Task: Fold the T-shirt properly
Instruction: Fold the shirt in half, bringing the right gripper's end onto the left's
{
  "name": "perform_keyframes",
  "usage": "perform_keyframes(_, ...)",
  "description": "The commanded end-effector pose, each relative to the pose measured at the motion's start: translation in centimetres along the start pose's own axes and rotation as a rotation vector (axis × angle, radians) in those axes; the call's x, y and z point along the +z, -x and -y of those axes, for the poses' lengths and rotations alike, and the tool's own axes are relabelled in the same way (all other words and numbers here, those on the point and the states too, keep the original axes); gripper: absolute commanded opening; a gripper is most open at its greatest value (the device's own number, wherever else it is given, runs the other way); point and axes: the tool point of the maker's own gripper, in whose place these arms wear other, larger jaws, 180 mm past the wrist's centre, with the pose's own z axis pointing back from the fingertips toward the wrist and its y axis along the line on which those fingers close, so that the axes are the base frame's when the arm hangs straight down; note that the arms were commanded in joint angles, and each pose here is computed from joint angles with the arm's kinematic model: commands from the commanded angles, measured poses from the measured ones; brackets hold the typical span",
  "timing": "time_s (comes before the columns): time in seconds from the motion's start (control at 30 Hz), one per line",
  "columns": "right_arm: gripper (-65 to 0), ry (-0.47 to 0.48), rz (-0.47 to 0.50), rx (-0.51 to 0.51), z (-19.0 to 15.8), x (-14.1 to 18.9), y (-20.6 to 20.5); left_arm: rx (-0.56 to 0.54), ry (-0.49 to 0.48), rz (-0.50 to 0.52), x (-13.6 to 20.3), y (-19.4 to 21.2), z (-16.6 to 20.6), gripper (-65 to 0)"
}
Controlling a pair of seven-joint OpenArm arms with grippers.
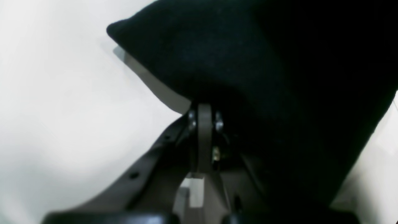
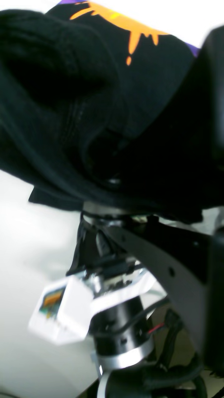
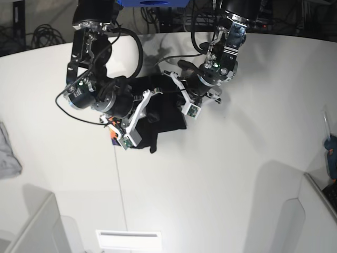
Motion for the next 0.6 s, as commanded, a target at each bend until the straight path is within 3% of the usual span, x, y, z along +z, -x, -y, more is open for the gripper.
perform_keyframes(0.0, -65.0, -0.015, 0.051, -0.012, -0.3, 0.2, -1.3, -0.015, -0.017, -0.063, 0.2, 1.3, -0.3, -65.0)
perform_keyframes(0.43, -65.0, -0.024, 0.006, -0.094, 0.3, -1.7, 0.2, -0.048, -0.033, -0.054, 2.4, 1.8, -1.0, -65.0)
perform_keyframes(0.57, -65.0, -0.034, 0.011, -0.101, 0.3, -2.6, 0.6, -0.015, -0.085, -0.033, 4.4, 2.0, -2.6, -65.0)
